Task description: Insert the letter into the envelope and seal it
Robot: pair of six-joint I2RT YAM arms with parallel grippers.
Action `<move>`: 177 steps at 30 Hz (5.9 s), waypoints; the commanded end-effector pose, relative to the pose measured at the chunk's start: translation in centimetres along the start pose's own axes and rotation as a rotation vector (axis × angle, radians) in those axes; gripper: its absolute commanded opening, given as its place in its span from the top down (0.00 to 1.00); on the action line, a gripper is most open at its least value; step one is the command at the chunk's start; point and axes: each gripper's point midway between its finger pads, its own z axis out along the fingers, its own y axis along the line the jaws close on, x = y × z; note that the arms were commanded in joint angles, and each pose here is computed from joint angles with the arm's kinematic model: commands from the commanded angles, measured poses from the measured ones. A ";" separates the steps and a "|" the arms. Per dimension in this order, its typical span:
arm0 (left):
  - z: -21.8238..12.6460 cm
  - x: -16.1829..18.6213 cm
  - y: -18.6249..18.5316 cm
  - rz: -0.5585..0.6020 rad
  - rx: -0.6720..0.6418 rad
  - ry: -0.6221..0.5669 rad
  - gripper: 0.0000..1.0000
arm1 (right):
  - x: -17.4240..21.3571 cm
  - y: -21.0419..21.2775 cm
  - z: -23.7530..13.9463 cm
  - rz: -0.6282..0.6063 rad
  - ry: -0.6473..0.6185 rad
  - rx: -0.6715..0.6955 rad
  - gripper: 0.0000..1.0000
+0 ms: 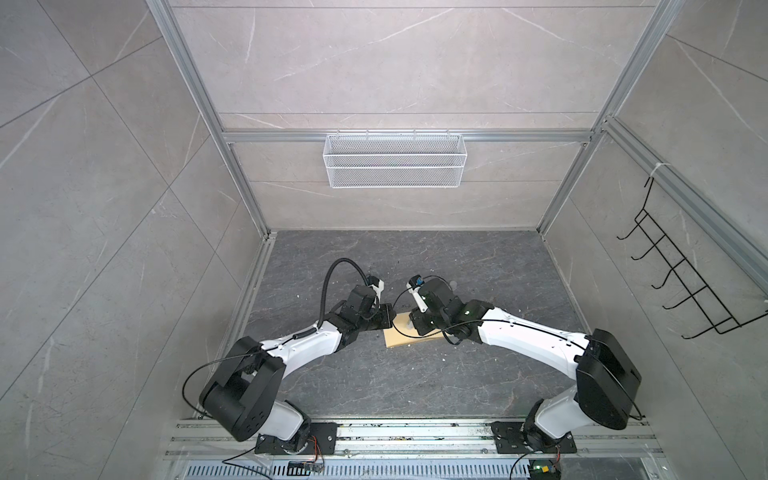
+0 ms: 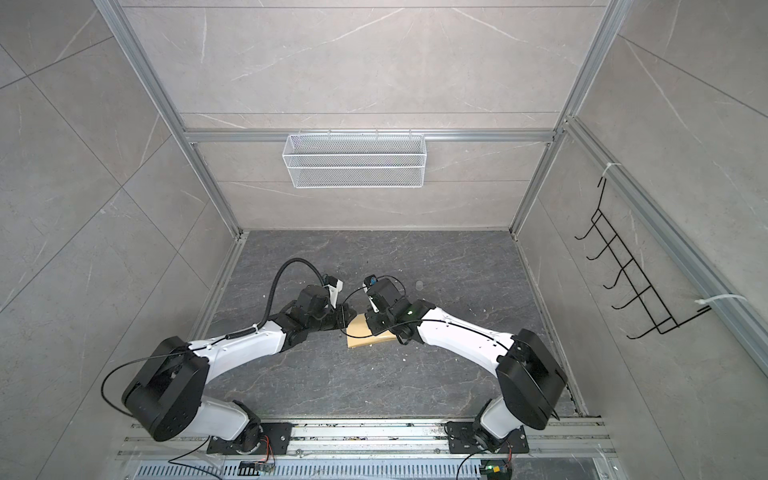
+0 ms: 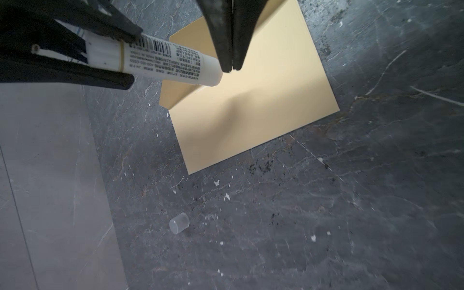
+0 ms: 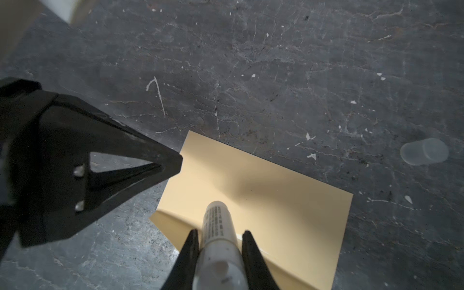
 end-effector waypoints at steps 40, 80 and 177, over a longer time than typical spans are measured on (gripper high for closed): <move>4.5 7.8 8.8 -0.110 -0.288 0.269 1.00 | 6.8 -10.1 2.2 -0.002 0.252 0.410 1.00; -2.6 -7.1 -5.1 0.033 0.058 -0.179 0.60 | -7.0 -7.3 -13.6 0.214 -0.623 -0.011 1.00; -8.5 -6.4 -3.9 0.469 -0.073 -0.352 1.00 | 7.1 -3.0 -4.9 1.060 0.096 0.102 0.18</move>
